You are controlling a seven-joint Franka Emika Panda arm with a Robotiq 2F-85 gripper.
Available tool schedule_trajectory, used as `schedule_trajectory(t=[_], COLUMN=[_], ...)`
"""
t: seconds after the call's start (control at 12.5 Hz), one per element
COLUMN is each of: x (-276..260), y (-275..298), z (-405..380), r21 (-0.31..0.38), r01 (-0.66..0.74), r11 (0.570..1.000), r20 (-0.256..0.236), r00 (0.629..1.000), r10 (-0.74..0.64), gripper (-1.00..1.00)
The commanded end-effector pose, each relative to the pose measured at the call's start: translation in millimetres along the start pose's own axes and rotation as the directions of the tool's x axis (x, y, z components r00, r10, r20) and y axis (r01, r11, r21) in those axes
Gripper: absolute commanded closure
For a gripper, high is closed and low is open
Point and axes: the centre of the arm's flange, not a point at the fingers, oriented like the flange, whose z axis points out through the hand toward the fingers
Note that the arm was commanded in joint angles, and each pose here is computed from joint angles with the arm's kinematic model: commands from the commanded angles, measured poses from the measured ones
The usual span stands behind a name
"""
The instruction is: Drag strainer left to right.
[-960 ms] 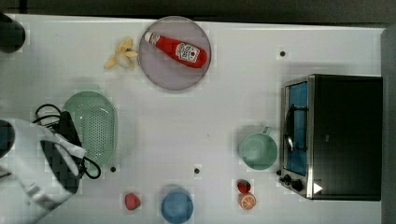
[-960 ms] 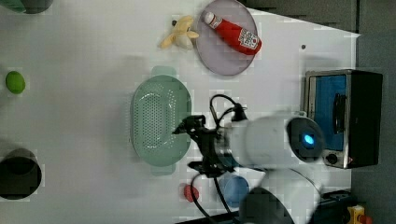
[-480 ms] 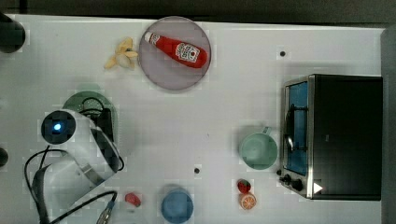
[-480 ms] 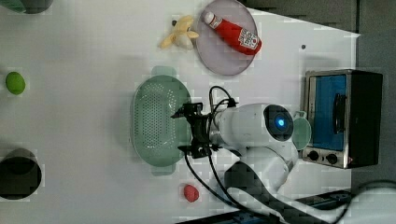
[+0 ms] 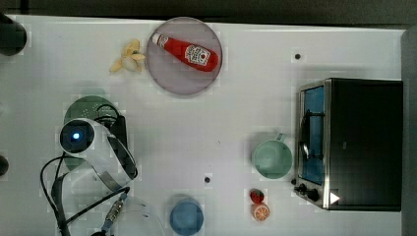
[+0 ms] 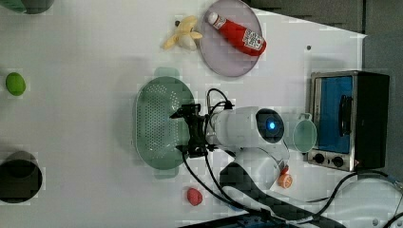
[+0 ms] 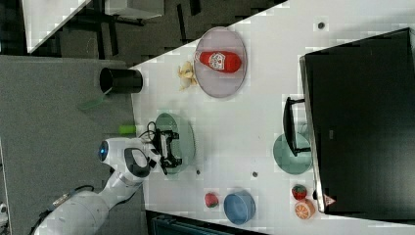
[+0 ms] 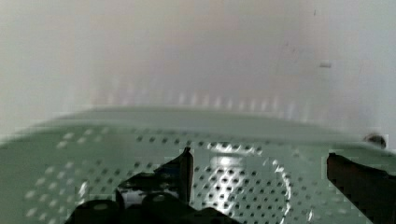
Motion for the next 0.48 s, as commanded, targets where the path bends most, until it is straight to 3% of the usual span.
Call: schedule_trajectory(t=[0.08, 0.48], x=[14.0, 47.6], y=[-11.8, -10.8], z=[-8.6, -5.3], r21=[0.032, 0.029], r01=[-0.076, -0.122], r11=[0.997, 0.992], r20=[-0.009, -0.039], r00=[0.997, 0.992], r10=[0.076, 0.123], gripper=[-1.00, -1.00])
